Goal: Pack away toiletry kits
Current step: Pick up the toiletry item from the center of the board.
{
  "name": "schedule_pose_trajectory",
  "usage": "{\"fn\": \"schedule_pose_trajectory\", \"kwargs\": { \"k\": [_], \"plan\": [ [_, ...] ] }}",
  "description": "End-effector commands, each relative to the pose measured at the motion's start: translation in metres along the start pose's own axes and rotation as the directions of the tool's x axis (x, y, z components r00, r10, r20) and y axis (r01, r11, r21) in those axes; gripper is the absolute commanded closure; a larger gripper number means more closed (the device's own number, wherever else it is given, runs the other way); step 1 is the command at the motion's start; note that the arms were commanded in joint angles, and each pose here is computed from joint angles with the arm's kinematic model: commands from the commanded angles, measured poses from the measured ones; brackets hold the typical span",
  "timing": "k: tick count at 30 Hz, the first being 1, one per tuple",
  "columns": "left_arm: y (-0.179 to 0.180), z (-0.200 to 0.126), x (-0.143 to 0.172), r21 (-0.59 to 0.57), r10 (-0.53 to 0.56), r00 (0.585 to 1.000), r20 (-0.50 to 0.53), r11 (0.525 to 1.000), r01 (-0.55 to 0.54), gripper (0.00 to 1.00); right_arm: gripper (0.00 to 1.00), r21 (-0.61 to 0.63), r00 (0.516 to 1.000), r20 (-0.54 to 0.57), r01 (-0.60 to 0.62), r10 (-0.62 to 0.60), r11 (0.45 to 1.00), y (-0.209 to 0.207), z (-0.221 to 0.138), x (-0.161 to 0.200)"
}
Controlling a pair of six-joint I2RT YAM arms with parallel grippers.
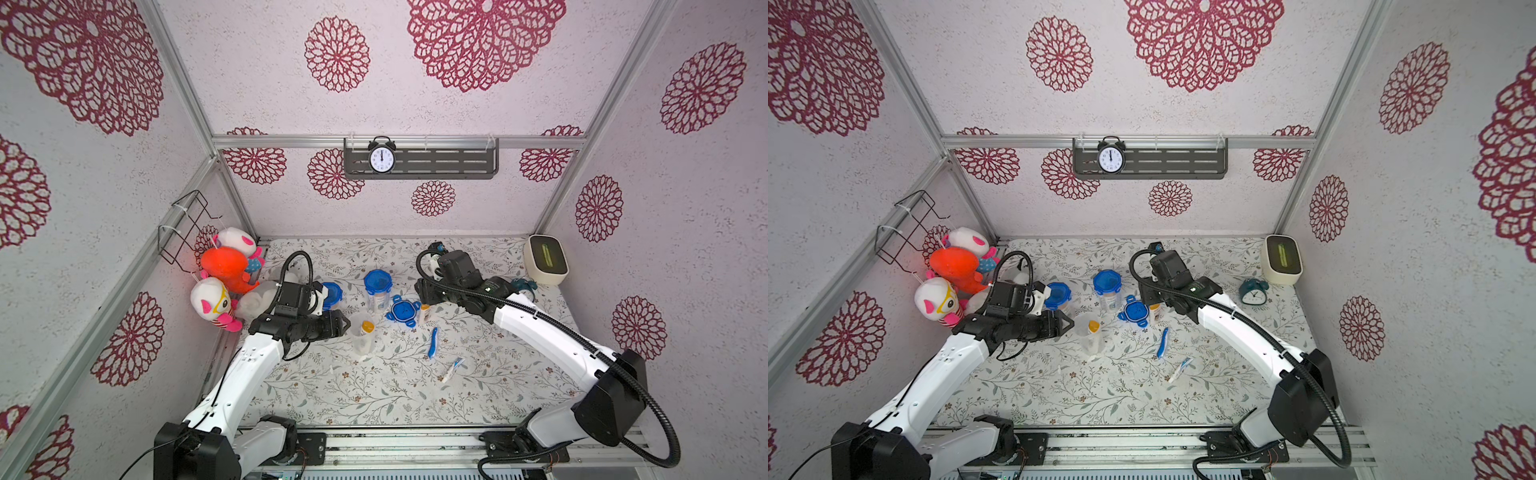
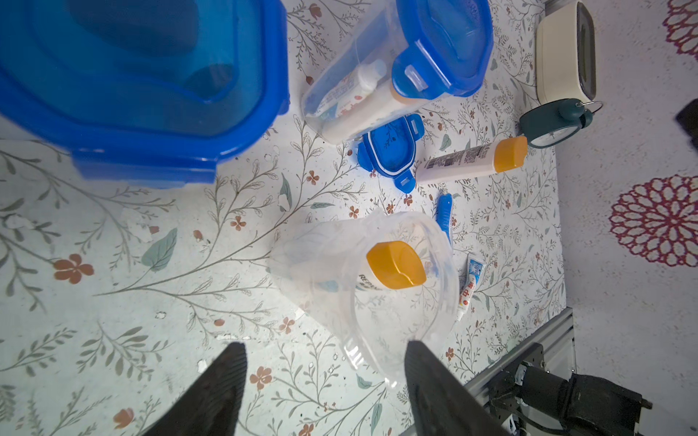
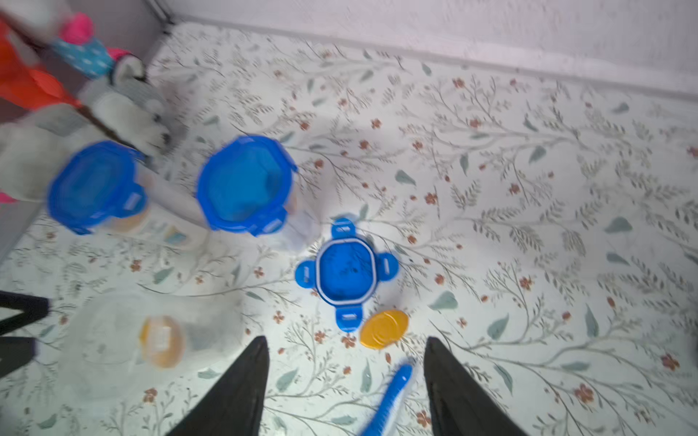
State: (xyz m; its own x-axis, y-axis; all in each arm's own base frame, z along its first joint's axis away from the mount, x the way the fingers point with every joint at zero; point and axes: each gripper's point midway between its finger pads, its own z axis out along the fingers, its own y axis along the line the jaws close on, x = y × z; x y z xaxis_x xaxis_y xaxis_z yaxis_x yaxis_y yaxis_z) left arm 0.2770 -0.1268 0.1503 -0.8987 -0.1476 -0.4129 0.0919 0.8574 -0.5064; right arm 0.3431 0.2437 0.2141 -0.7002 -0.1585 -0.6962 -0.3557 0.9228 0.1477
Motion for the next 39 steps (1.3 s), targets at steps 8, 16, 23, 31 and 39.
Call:
{"fn": "schedule_pose_trajectory", "kwargs": {
  "k": [8, 16, 23, 31, 39],
  "plan": [
    [-0.01, 0.001, -0.012, 0.052, 0.033, 0.999, 0.017, 0.998, -0.034, 0.3, 0.17, -0.045, 0.989, -0.104, 0.1, -0.104, 0.994, -0.011, 0.034, 0.023],
    [-0.01, -0.003, -0.013, 0.043, 0.045, 0.998, 0.038, 0.998, -0.047, 0.3, 0.27, -0.055, 0.974, -0.133, 0.175, -0.181, 0.983, -0.012, 0.057, 0.027],
    [-0.008, -0.001, -0.014, 0.035, 0.047, 0.998, 0.033, 0.998, -0.048, 0.31, 0.35, -0.07, 0.962, -0.146, 0.222, -0.23, 0.973, -0.013, 0.065, 0.029],
    [-0.009, -0.002, -0.016, 0.036, 0.052, 0.998, 0.038, 0.998, -0.053, 0.31, 0.44, -0.101, 0.953, -0.182, 0.226, -0.242, 0.969, -0.016, 0.075, 0.038],
    [-0.008, -0.004, -0.016, 0.027, 0.052, 0.998, 0.047, 0.998, -0.053, 0.31, 0.51, -0.112, 0.952, -0.192, 0.221, -0.239, 0.969, -0.018, 0.079, 0.041]
  ]
}}
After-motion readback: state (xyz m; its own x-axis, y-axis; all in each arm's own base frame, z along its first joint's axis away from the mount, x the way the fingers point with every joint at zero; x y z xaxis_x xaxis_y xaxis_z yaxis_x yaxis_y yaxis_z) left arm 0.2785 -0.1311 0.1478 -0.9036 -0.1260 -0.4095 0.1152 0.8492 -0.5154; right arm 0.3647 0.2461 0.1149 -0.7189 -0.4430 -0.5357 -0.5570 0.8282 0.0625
